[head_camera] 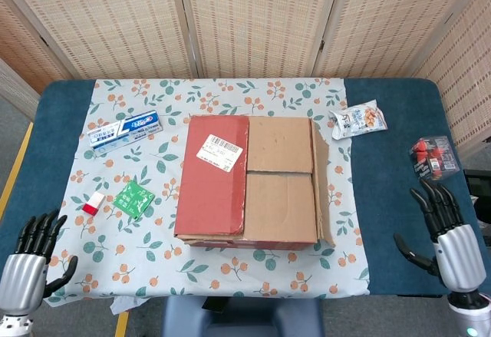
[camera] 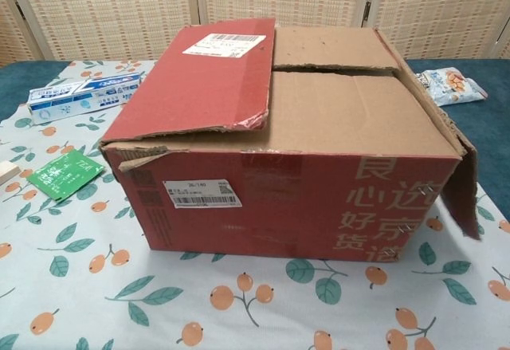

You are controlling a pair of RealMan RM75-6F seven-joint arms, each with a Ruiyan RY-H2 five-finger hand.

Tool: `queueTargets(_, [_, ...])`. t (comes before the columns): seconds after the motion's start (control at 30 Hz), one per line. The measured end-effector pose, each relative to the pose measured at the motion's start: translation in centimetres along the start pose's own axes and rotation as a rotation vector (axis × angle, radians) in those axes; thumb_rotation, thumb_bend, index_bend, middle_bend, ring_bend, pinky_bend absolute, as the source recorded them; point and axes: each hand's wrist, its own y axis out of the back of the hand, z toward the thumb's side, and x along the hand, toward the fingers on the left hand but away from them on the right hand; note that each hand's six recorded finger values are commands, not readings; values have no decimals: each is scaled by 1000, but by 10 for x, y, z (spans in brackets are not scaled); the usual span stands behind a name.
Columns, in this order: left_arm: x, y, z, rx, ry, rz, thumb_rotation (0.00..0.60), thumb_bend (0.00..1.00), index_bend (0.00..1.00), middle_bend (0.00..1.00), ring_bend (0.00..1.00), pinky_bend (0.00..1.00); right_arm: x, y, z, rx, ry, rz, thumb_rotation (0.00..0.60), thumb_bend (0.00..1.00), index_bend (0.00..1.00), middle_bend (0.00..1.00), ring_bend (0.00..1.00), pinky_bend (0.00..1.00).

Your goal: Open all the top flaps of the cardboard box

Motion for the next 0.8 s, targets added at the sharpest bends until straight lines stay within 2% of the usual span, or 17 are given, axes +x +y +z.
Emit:
queueTargets(0.2, [24, -3, 40, -80, -65, -27, 600, 383, 26, 54, 0, 0, -1, 12, -18, -5, -34, -6, 600, 383, 0, 0, 0, 0])
queueTargets(0.43, [62, -12, 84, -193, -113, -141, 600, 276, 0, 9, 0, 0, -5, 20, -38, -43, -68, -6, 600, 383, 0, 0, 0, 0])
queueTargets(0.67, [83, -13, 119, -96, -145, -138, 600, 244, 0, 0, 0, 0, -7, 28, -51, -74, -77, -10, 600, 383, 0, 0, 0, 0])
queueTargets(0.8, [92, -18, 142, -73, -153, -141, 600, 241, 0, 0, 0, 0, -6, 31, -51, -75, -64, -11, 600, 383, 0, 0, 0, 0])
